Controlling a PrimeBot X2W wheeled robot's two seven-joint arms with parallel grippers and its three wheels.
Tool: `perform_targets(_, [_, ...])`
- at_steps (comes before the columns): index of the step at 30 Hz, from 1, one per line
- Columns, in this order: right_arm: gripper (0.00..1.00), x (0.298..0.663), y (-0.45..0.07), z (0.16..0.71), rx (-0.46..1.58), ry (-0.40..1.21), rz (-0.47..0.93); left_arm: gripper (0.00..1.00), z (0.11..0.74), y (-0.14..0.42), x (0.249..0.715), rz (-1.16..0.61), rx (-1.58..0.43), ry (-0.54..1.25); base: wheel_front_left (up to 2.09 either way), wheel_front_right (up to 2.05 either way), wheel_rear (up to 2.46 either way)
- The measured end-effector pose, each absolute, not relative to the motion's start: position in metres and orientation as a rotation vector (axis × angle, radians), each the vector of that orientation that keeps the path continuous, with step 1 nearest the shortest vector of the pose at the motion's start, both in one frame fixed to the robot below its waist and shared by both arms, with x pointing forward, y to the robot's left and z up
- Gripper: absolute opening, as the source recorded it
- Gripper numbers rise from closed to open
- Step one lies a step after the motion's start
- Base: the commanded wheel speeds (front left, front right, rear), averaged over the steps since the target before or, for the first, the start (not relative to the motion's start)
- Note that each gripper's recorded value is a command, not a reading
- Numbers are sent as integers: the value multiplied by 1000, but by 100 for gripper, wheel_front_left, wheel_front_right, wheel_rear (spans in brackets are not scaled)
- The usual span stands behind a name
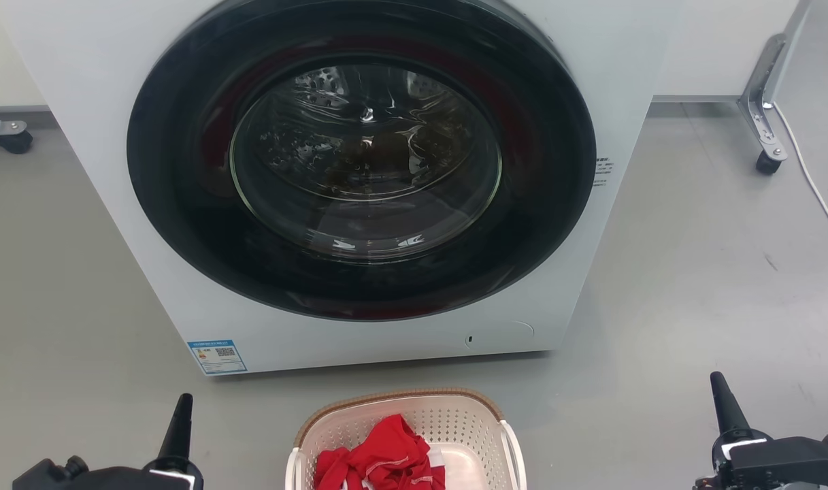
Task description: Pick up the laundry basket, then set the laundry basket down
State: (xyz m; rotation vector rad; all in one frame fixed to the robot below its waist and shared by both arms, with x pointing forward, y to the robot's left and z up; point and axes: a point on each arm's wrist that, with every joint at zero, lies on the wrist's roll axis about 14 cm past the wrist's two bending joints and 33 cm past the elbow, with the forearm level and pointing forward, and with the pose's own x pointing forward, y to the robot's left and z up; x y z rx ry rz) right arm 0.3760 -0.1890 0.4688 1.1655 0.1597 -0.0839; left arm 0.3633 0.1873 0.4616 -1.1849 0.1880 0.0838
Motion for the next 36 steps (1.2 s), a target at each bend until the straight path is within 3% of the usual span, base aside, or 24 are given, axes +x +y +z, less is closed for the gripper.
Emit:
perform_targets(23, [0,380,-205,481,1566,55,-87,0,477,192,377,61,-1554,97,0,0,0])
perform_targets(36, [0,381,-206,482,1572,49,-82,0,479,192,379,55,-1571,86,0,0,0])
